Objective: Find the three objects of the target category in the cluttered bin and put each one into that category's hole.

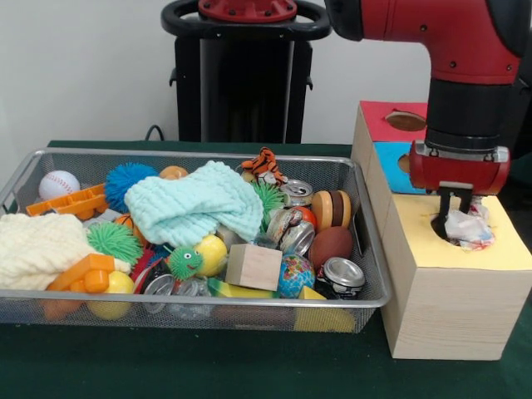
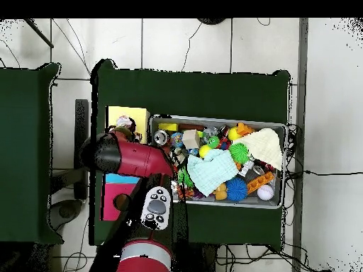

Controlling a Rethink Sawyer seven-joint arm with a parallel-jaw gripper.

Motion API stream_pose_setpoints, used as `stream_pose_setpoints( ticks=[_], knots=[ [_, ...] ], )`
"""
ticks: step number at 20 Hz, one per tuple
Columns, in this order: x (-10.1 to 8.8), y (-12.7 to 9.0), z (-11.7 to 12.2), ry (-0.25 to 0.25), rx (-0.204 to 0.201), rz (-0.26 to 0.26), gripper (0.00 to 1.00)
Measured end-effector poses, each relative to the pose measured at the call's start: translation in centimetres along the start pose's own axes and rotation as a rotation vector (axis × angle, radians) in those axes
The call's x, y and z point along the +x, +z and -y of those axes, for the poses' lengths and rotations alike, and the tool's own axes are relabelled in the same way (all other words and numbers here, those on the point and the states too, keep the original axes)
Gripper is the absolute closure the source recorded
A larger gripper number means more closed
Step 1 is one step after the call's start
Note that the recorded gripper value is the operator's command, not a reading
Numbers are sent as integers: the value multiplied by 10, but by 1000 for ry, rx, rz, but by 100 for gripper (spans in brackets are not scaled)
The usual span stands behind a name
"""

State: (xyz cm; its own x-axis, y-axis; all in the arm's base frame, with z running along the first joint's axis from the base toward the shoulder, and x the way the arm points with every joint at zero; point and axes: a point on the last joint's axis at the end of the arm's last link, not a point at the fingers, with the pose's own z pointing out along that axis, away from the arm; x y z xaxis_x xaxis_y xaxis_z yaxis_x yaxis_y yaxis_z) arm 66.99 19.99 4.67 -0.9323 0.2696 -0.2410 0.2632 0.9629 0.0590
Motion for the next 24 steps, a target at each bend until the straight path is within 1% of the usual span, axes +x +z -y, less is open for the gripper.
stream_pose_setpoints(
  ticks=[4, 8, 14, 16, 17, 18, 21, 22, 24],
  knots=[
    [-7, 5, 8, 14, 1, 10, 100],
    [-16, 3, 12, 26, -3, 19, 100],
    [-27, -6, 13, 47, -29, 17, 100],
    [-30, -14, 14, 56, -39, -1, 100],
    [-33, -25, 16, 64, -49, -27, 100],
    [-35, -31, 17, 66, -51, -36, 100],
    [-43, -47, 23, 79, -59, -49, 100],
    [-55, -63, 30, 94, -67, -44, 100],
    [-65, -74, 35, 105, -72, -30, 100]
  ],
)
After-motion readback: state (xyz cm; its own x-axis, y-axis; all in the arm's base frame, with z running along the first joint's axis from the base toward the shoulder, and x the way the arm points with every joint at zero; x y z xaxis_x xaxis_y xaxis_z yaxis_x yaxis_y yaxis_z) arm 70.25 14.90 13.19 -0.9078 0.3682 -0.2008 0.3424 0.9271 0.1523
